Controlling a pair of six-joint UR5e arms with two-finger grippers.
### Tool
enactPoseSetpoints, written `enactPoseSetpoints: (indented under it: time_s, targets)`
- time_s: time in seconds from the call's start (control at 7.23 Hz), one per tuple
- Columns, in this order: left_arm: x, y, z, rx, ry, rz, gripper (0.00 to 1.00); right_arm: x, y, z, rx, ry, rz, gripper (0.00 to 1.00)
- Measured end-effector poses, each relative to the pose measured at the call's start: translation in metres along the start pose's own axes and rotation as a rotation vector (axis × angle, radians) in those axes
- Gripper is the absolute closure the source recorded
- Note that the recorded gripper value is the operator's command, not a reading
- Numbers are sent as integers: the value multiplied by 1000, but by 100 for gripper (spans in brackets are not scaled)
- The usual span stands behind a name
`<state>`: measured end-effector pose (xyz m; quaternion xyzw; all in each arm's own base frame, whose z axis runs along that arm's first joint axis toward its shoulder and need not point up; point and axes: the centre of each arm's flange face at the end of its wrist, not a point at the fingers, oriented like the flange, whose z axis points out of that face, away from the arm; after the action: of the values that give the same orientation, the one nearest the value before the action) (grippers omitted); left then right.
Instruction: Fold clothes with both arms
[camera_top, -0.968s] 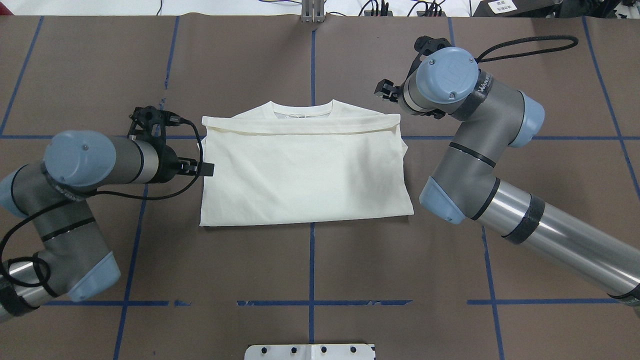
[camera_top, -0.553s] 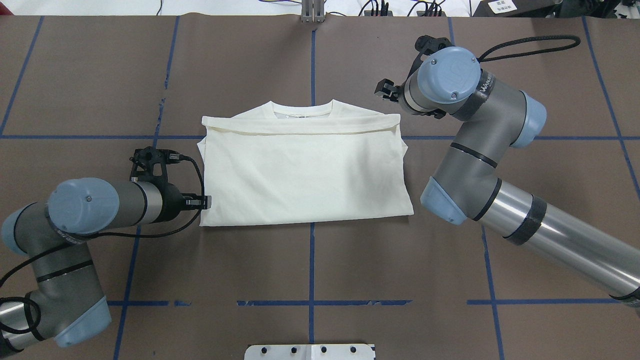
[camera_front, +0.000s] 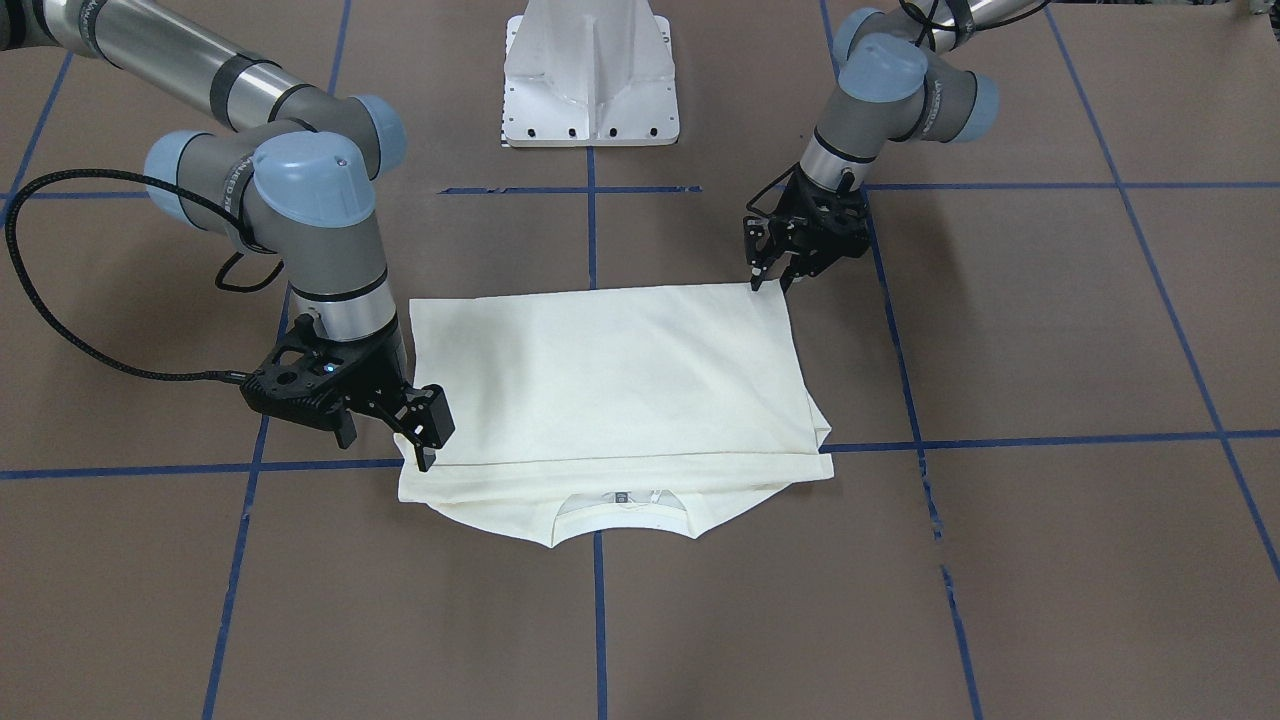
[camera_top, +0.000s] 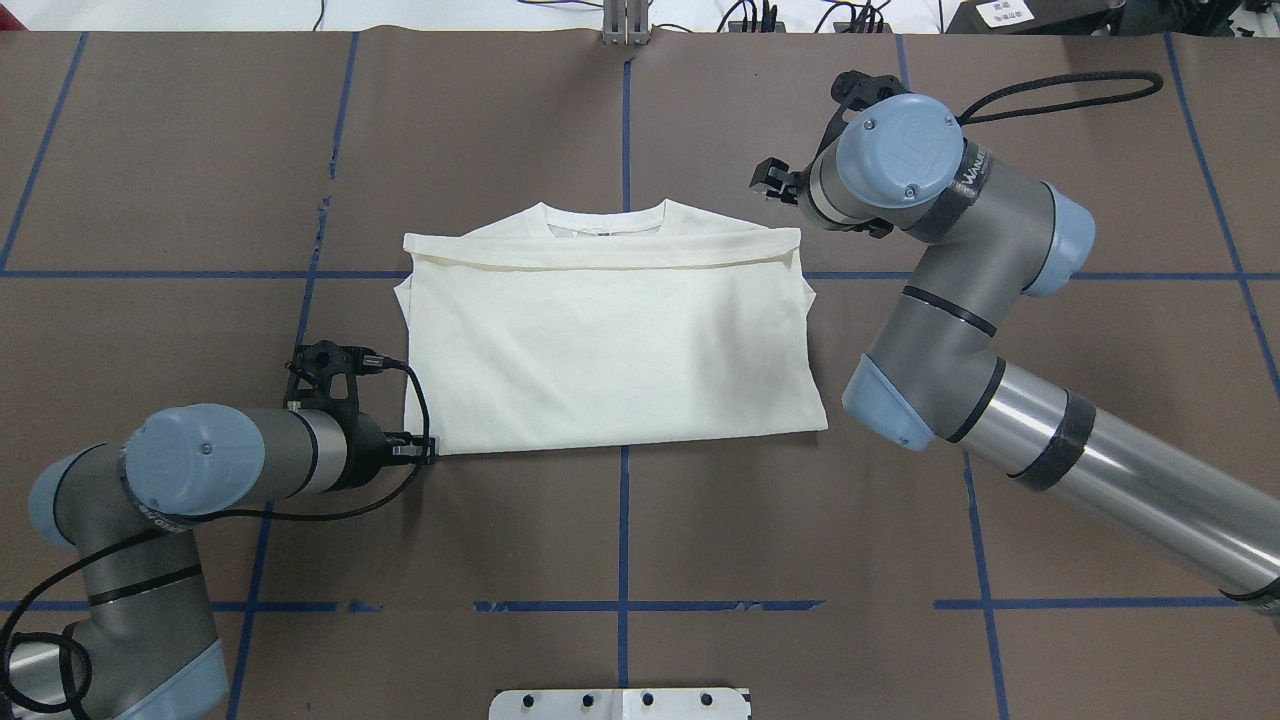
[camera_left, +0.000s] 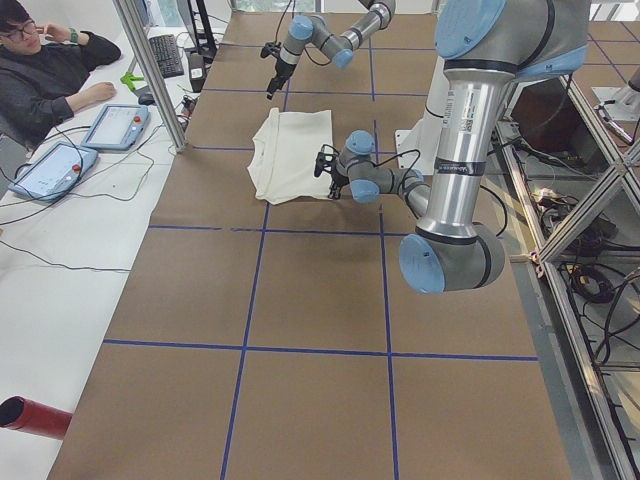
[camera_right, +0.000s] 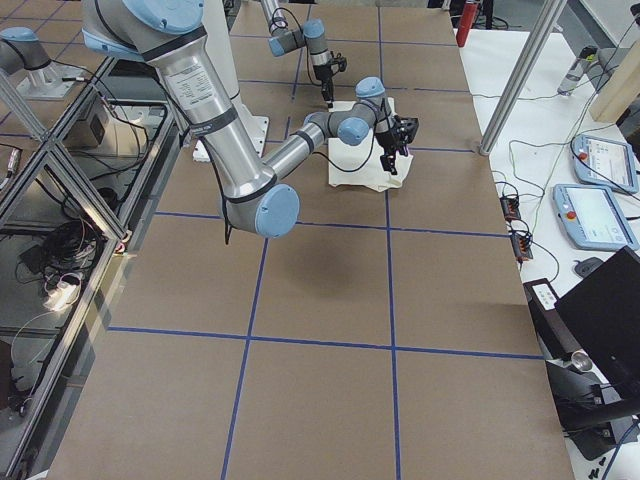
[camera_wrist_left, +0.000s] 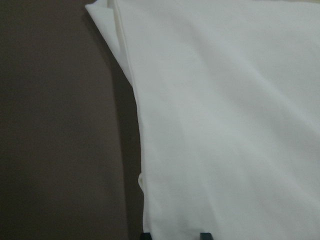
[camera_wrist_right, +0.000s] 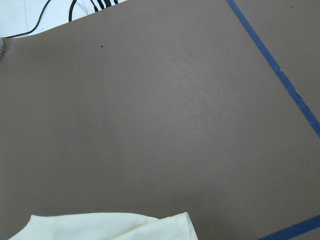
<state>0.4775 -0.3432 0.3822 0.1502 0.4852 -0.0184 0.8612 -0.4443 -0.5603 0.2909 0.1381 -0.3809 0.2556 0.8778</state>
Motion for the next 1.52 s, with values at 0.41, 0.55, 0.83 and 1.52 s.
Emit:
enactPoseSetpoints:
  time_s: [0.41, 0.55, 0.83, 1.52]
  targets:
    - [-9, 3, 1, 3, -19, 0, 100, 0, 0, 0, 0, 1, 0, 0]
    - [-10, 3, 1, 5, -20, 1, 100, 0, 0, 0, 0, 1, 0, 0]
    - [-14, -3, -1, 14, -26, 25, 100, 0, 0, 0, 1, 2, -1, 0]
    - [-89, -217, 27, 192, -258, 241, 100, -1, 1, 1, 2, 1, 2, 0]
